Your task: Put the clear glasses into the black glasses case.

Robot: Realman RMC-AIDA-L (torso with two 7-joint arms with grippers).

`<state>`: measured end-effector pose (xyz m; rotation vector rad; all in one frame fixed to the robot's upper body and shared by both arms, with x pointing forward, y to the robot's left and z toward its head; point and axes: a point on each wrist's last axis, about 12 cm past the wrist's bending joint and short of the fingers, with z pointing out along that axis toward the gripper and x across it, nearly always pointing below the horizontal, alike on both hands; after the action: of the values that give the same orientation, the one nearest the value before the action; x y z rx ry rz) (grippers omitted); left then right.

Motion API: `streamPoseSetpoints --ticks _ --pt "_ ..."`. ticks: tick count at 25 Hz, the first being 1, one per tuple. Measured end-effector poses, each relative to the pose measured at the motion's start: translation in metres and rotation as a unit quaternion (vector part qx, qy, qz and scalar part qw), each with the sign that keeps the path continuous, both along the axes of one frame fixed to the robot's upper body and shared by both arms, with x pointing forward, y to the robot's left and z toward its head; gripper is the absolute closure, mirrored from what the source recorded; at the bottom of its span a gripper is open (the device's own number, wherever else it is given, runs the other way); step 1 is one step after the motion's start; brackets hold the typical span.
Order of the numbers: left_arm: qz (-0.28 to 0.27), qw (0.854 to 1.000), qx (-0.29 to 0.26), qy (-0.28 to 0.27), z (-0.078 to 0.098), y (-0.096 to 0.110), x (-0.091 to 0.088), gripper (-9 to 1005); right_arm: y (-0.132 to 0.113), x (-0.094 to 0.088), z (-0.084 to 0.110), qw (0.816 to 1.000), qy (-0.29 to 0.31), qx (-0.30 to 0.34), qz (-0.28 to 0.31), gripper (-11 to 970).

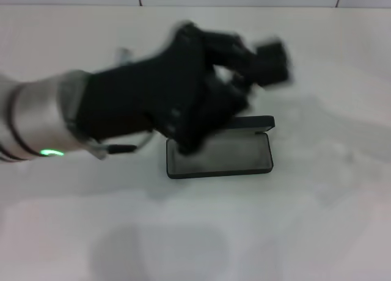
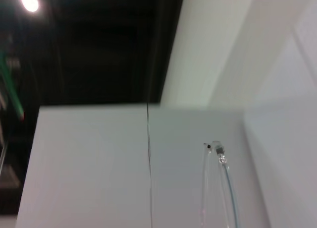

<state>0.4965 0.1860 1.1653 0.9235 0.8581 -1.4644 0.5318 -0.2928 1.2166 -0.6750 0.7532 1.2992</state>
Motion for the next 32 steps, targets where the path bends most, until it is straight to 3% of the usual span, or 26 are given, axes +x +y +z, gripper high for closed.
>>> streamPoseSetpoints --ticks 6,12,19,27,32 --pt "-0.095 0.995 0.011 -0.015 0.000 -0.038 -0.010 925 0.012 0.009 -0.011 0.999 -0.010 0.044 -0.029 855" --pt "-0.117 0.993 -0.021 -0.021 0.007 -0.051 -0.014 925 0.047 0.021 -0.032 1.000 0.011 0.001 -0.027 855" --pt "-0.095 0.994 -0.048 -0.014 0.009 -0.047 -0.011 925 0.078 0.024 -0.043 0.998 0.022 -0.061 0.007 855" --pt "-0.028 0.996 -0.082 0.021 -0.001 -0.033 0.002 924 0.086 0.027 -0.046 0.996 0.026 -0.084 0.007 855" --pt "-0.018 0.996 -0.083 0.020 -0.002 -0.032 0.003 924 0.093 0.030 -0.046 0.995 0.023 -0.100 0.010 854"
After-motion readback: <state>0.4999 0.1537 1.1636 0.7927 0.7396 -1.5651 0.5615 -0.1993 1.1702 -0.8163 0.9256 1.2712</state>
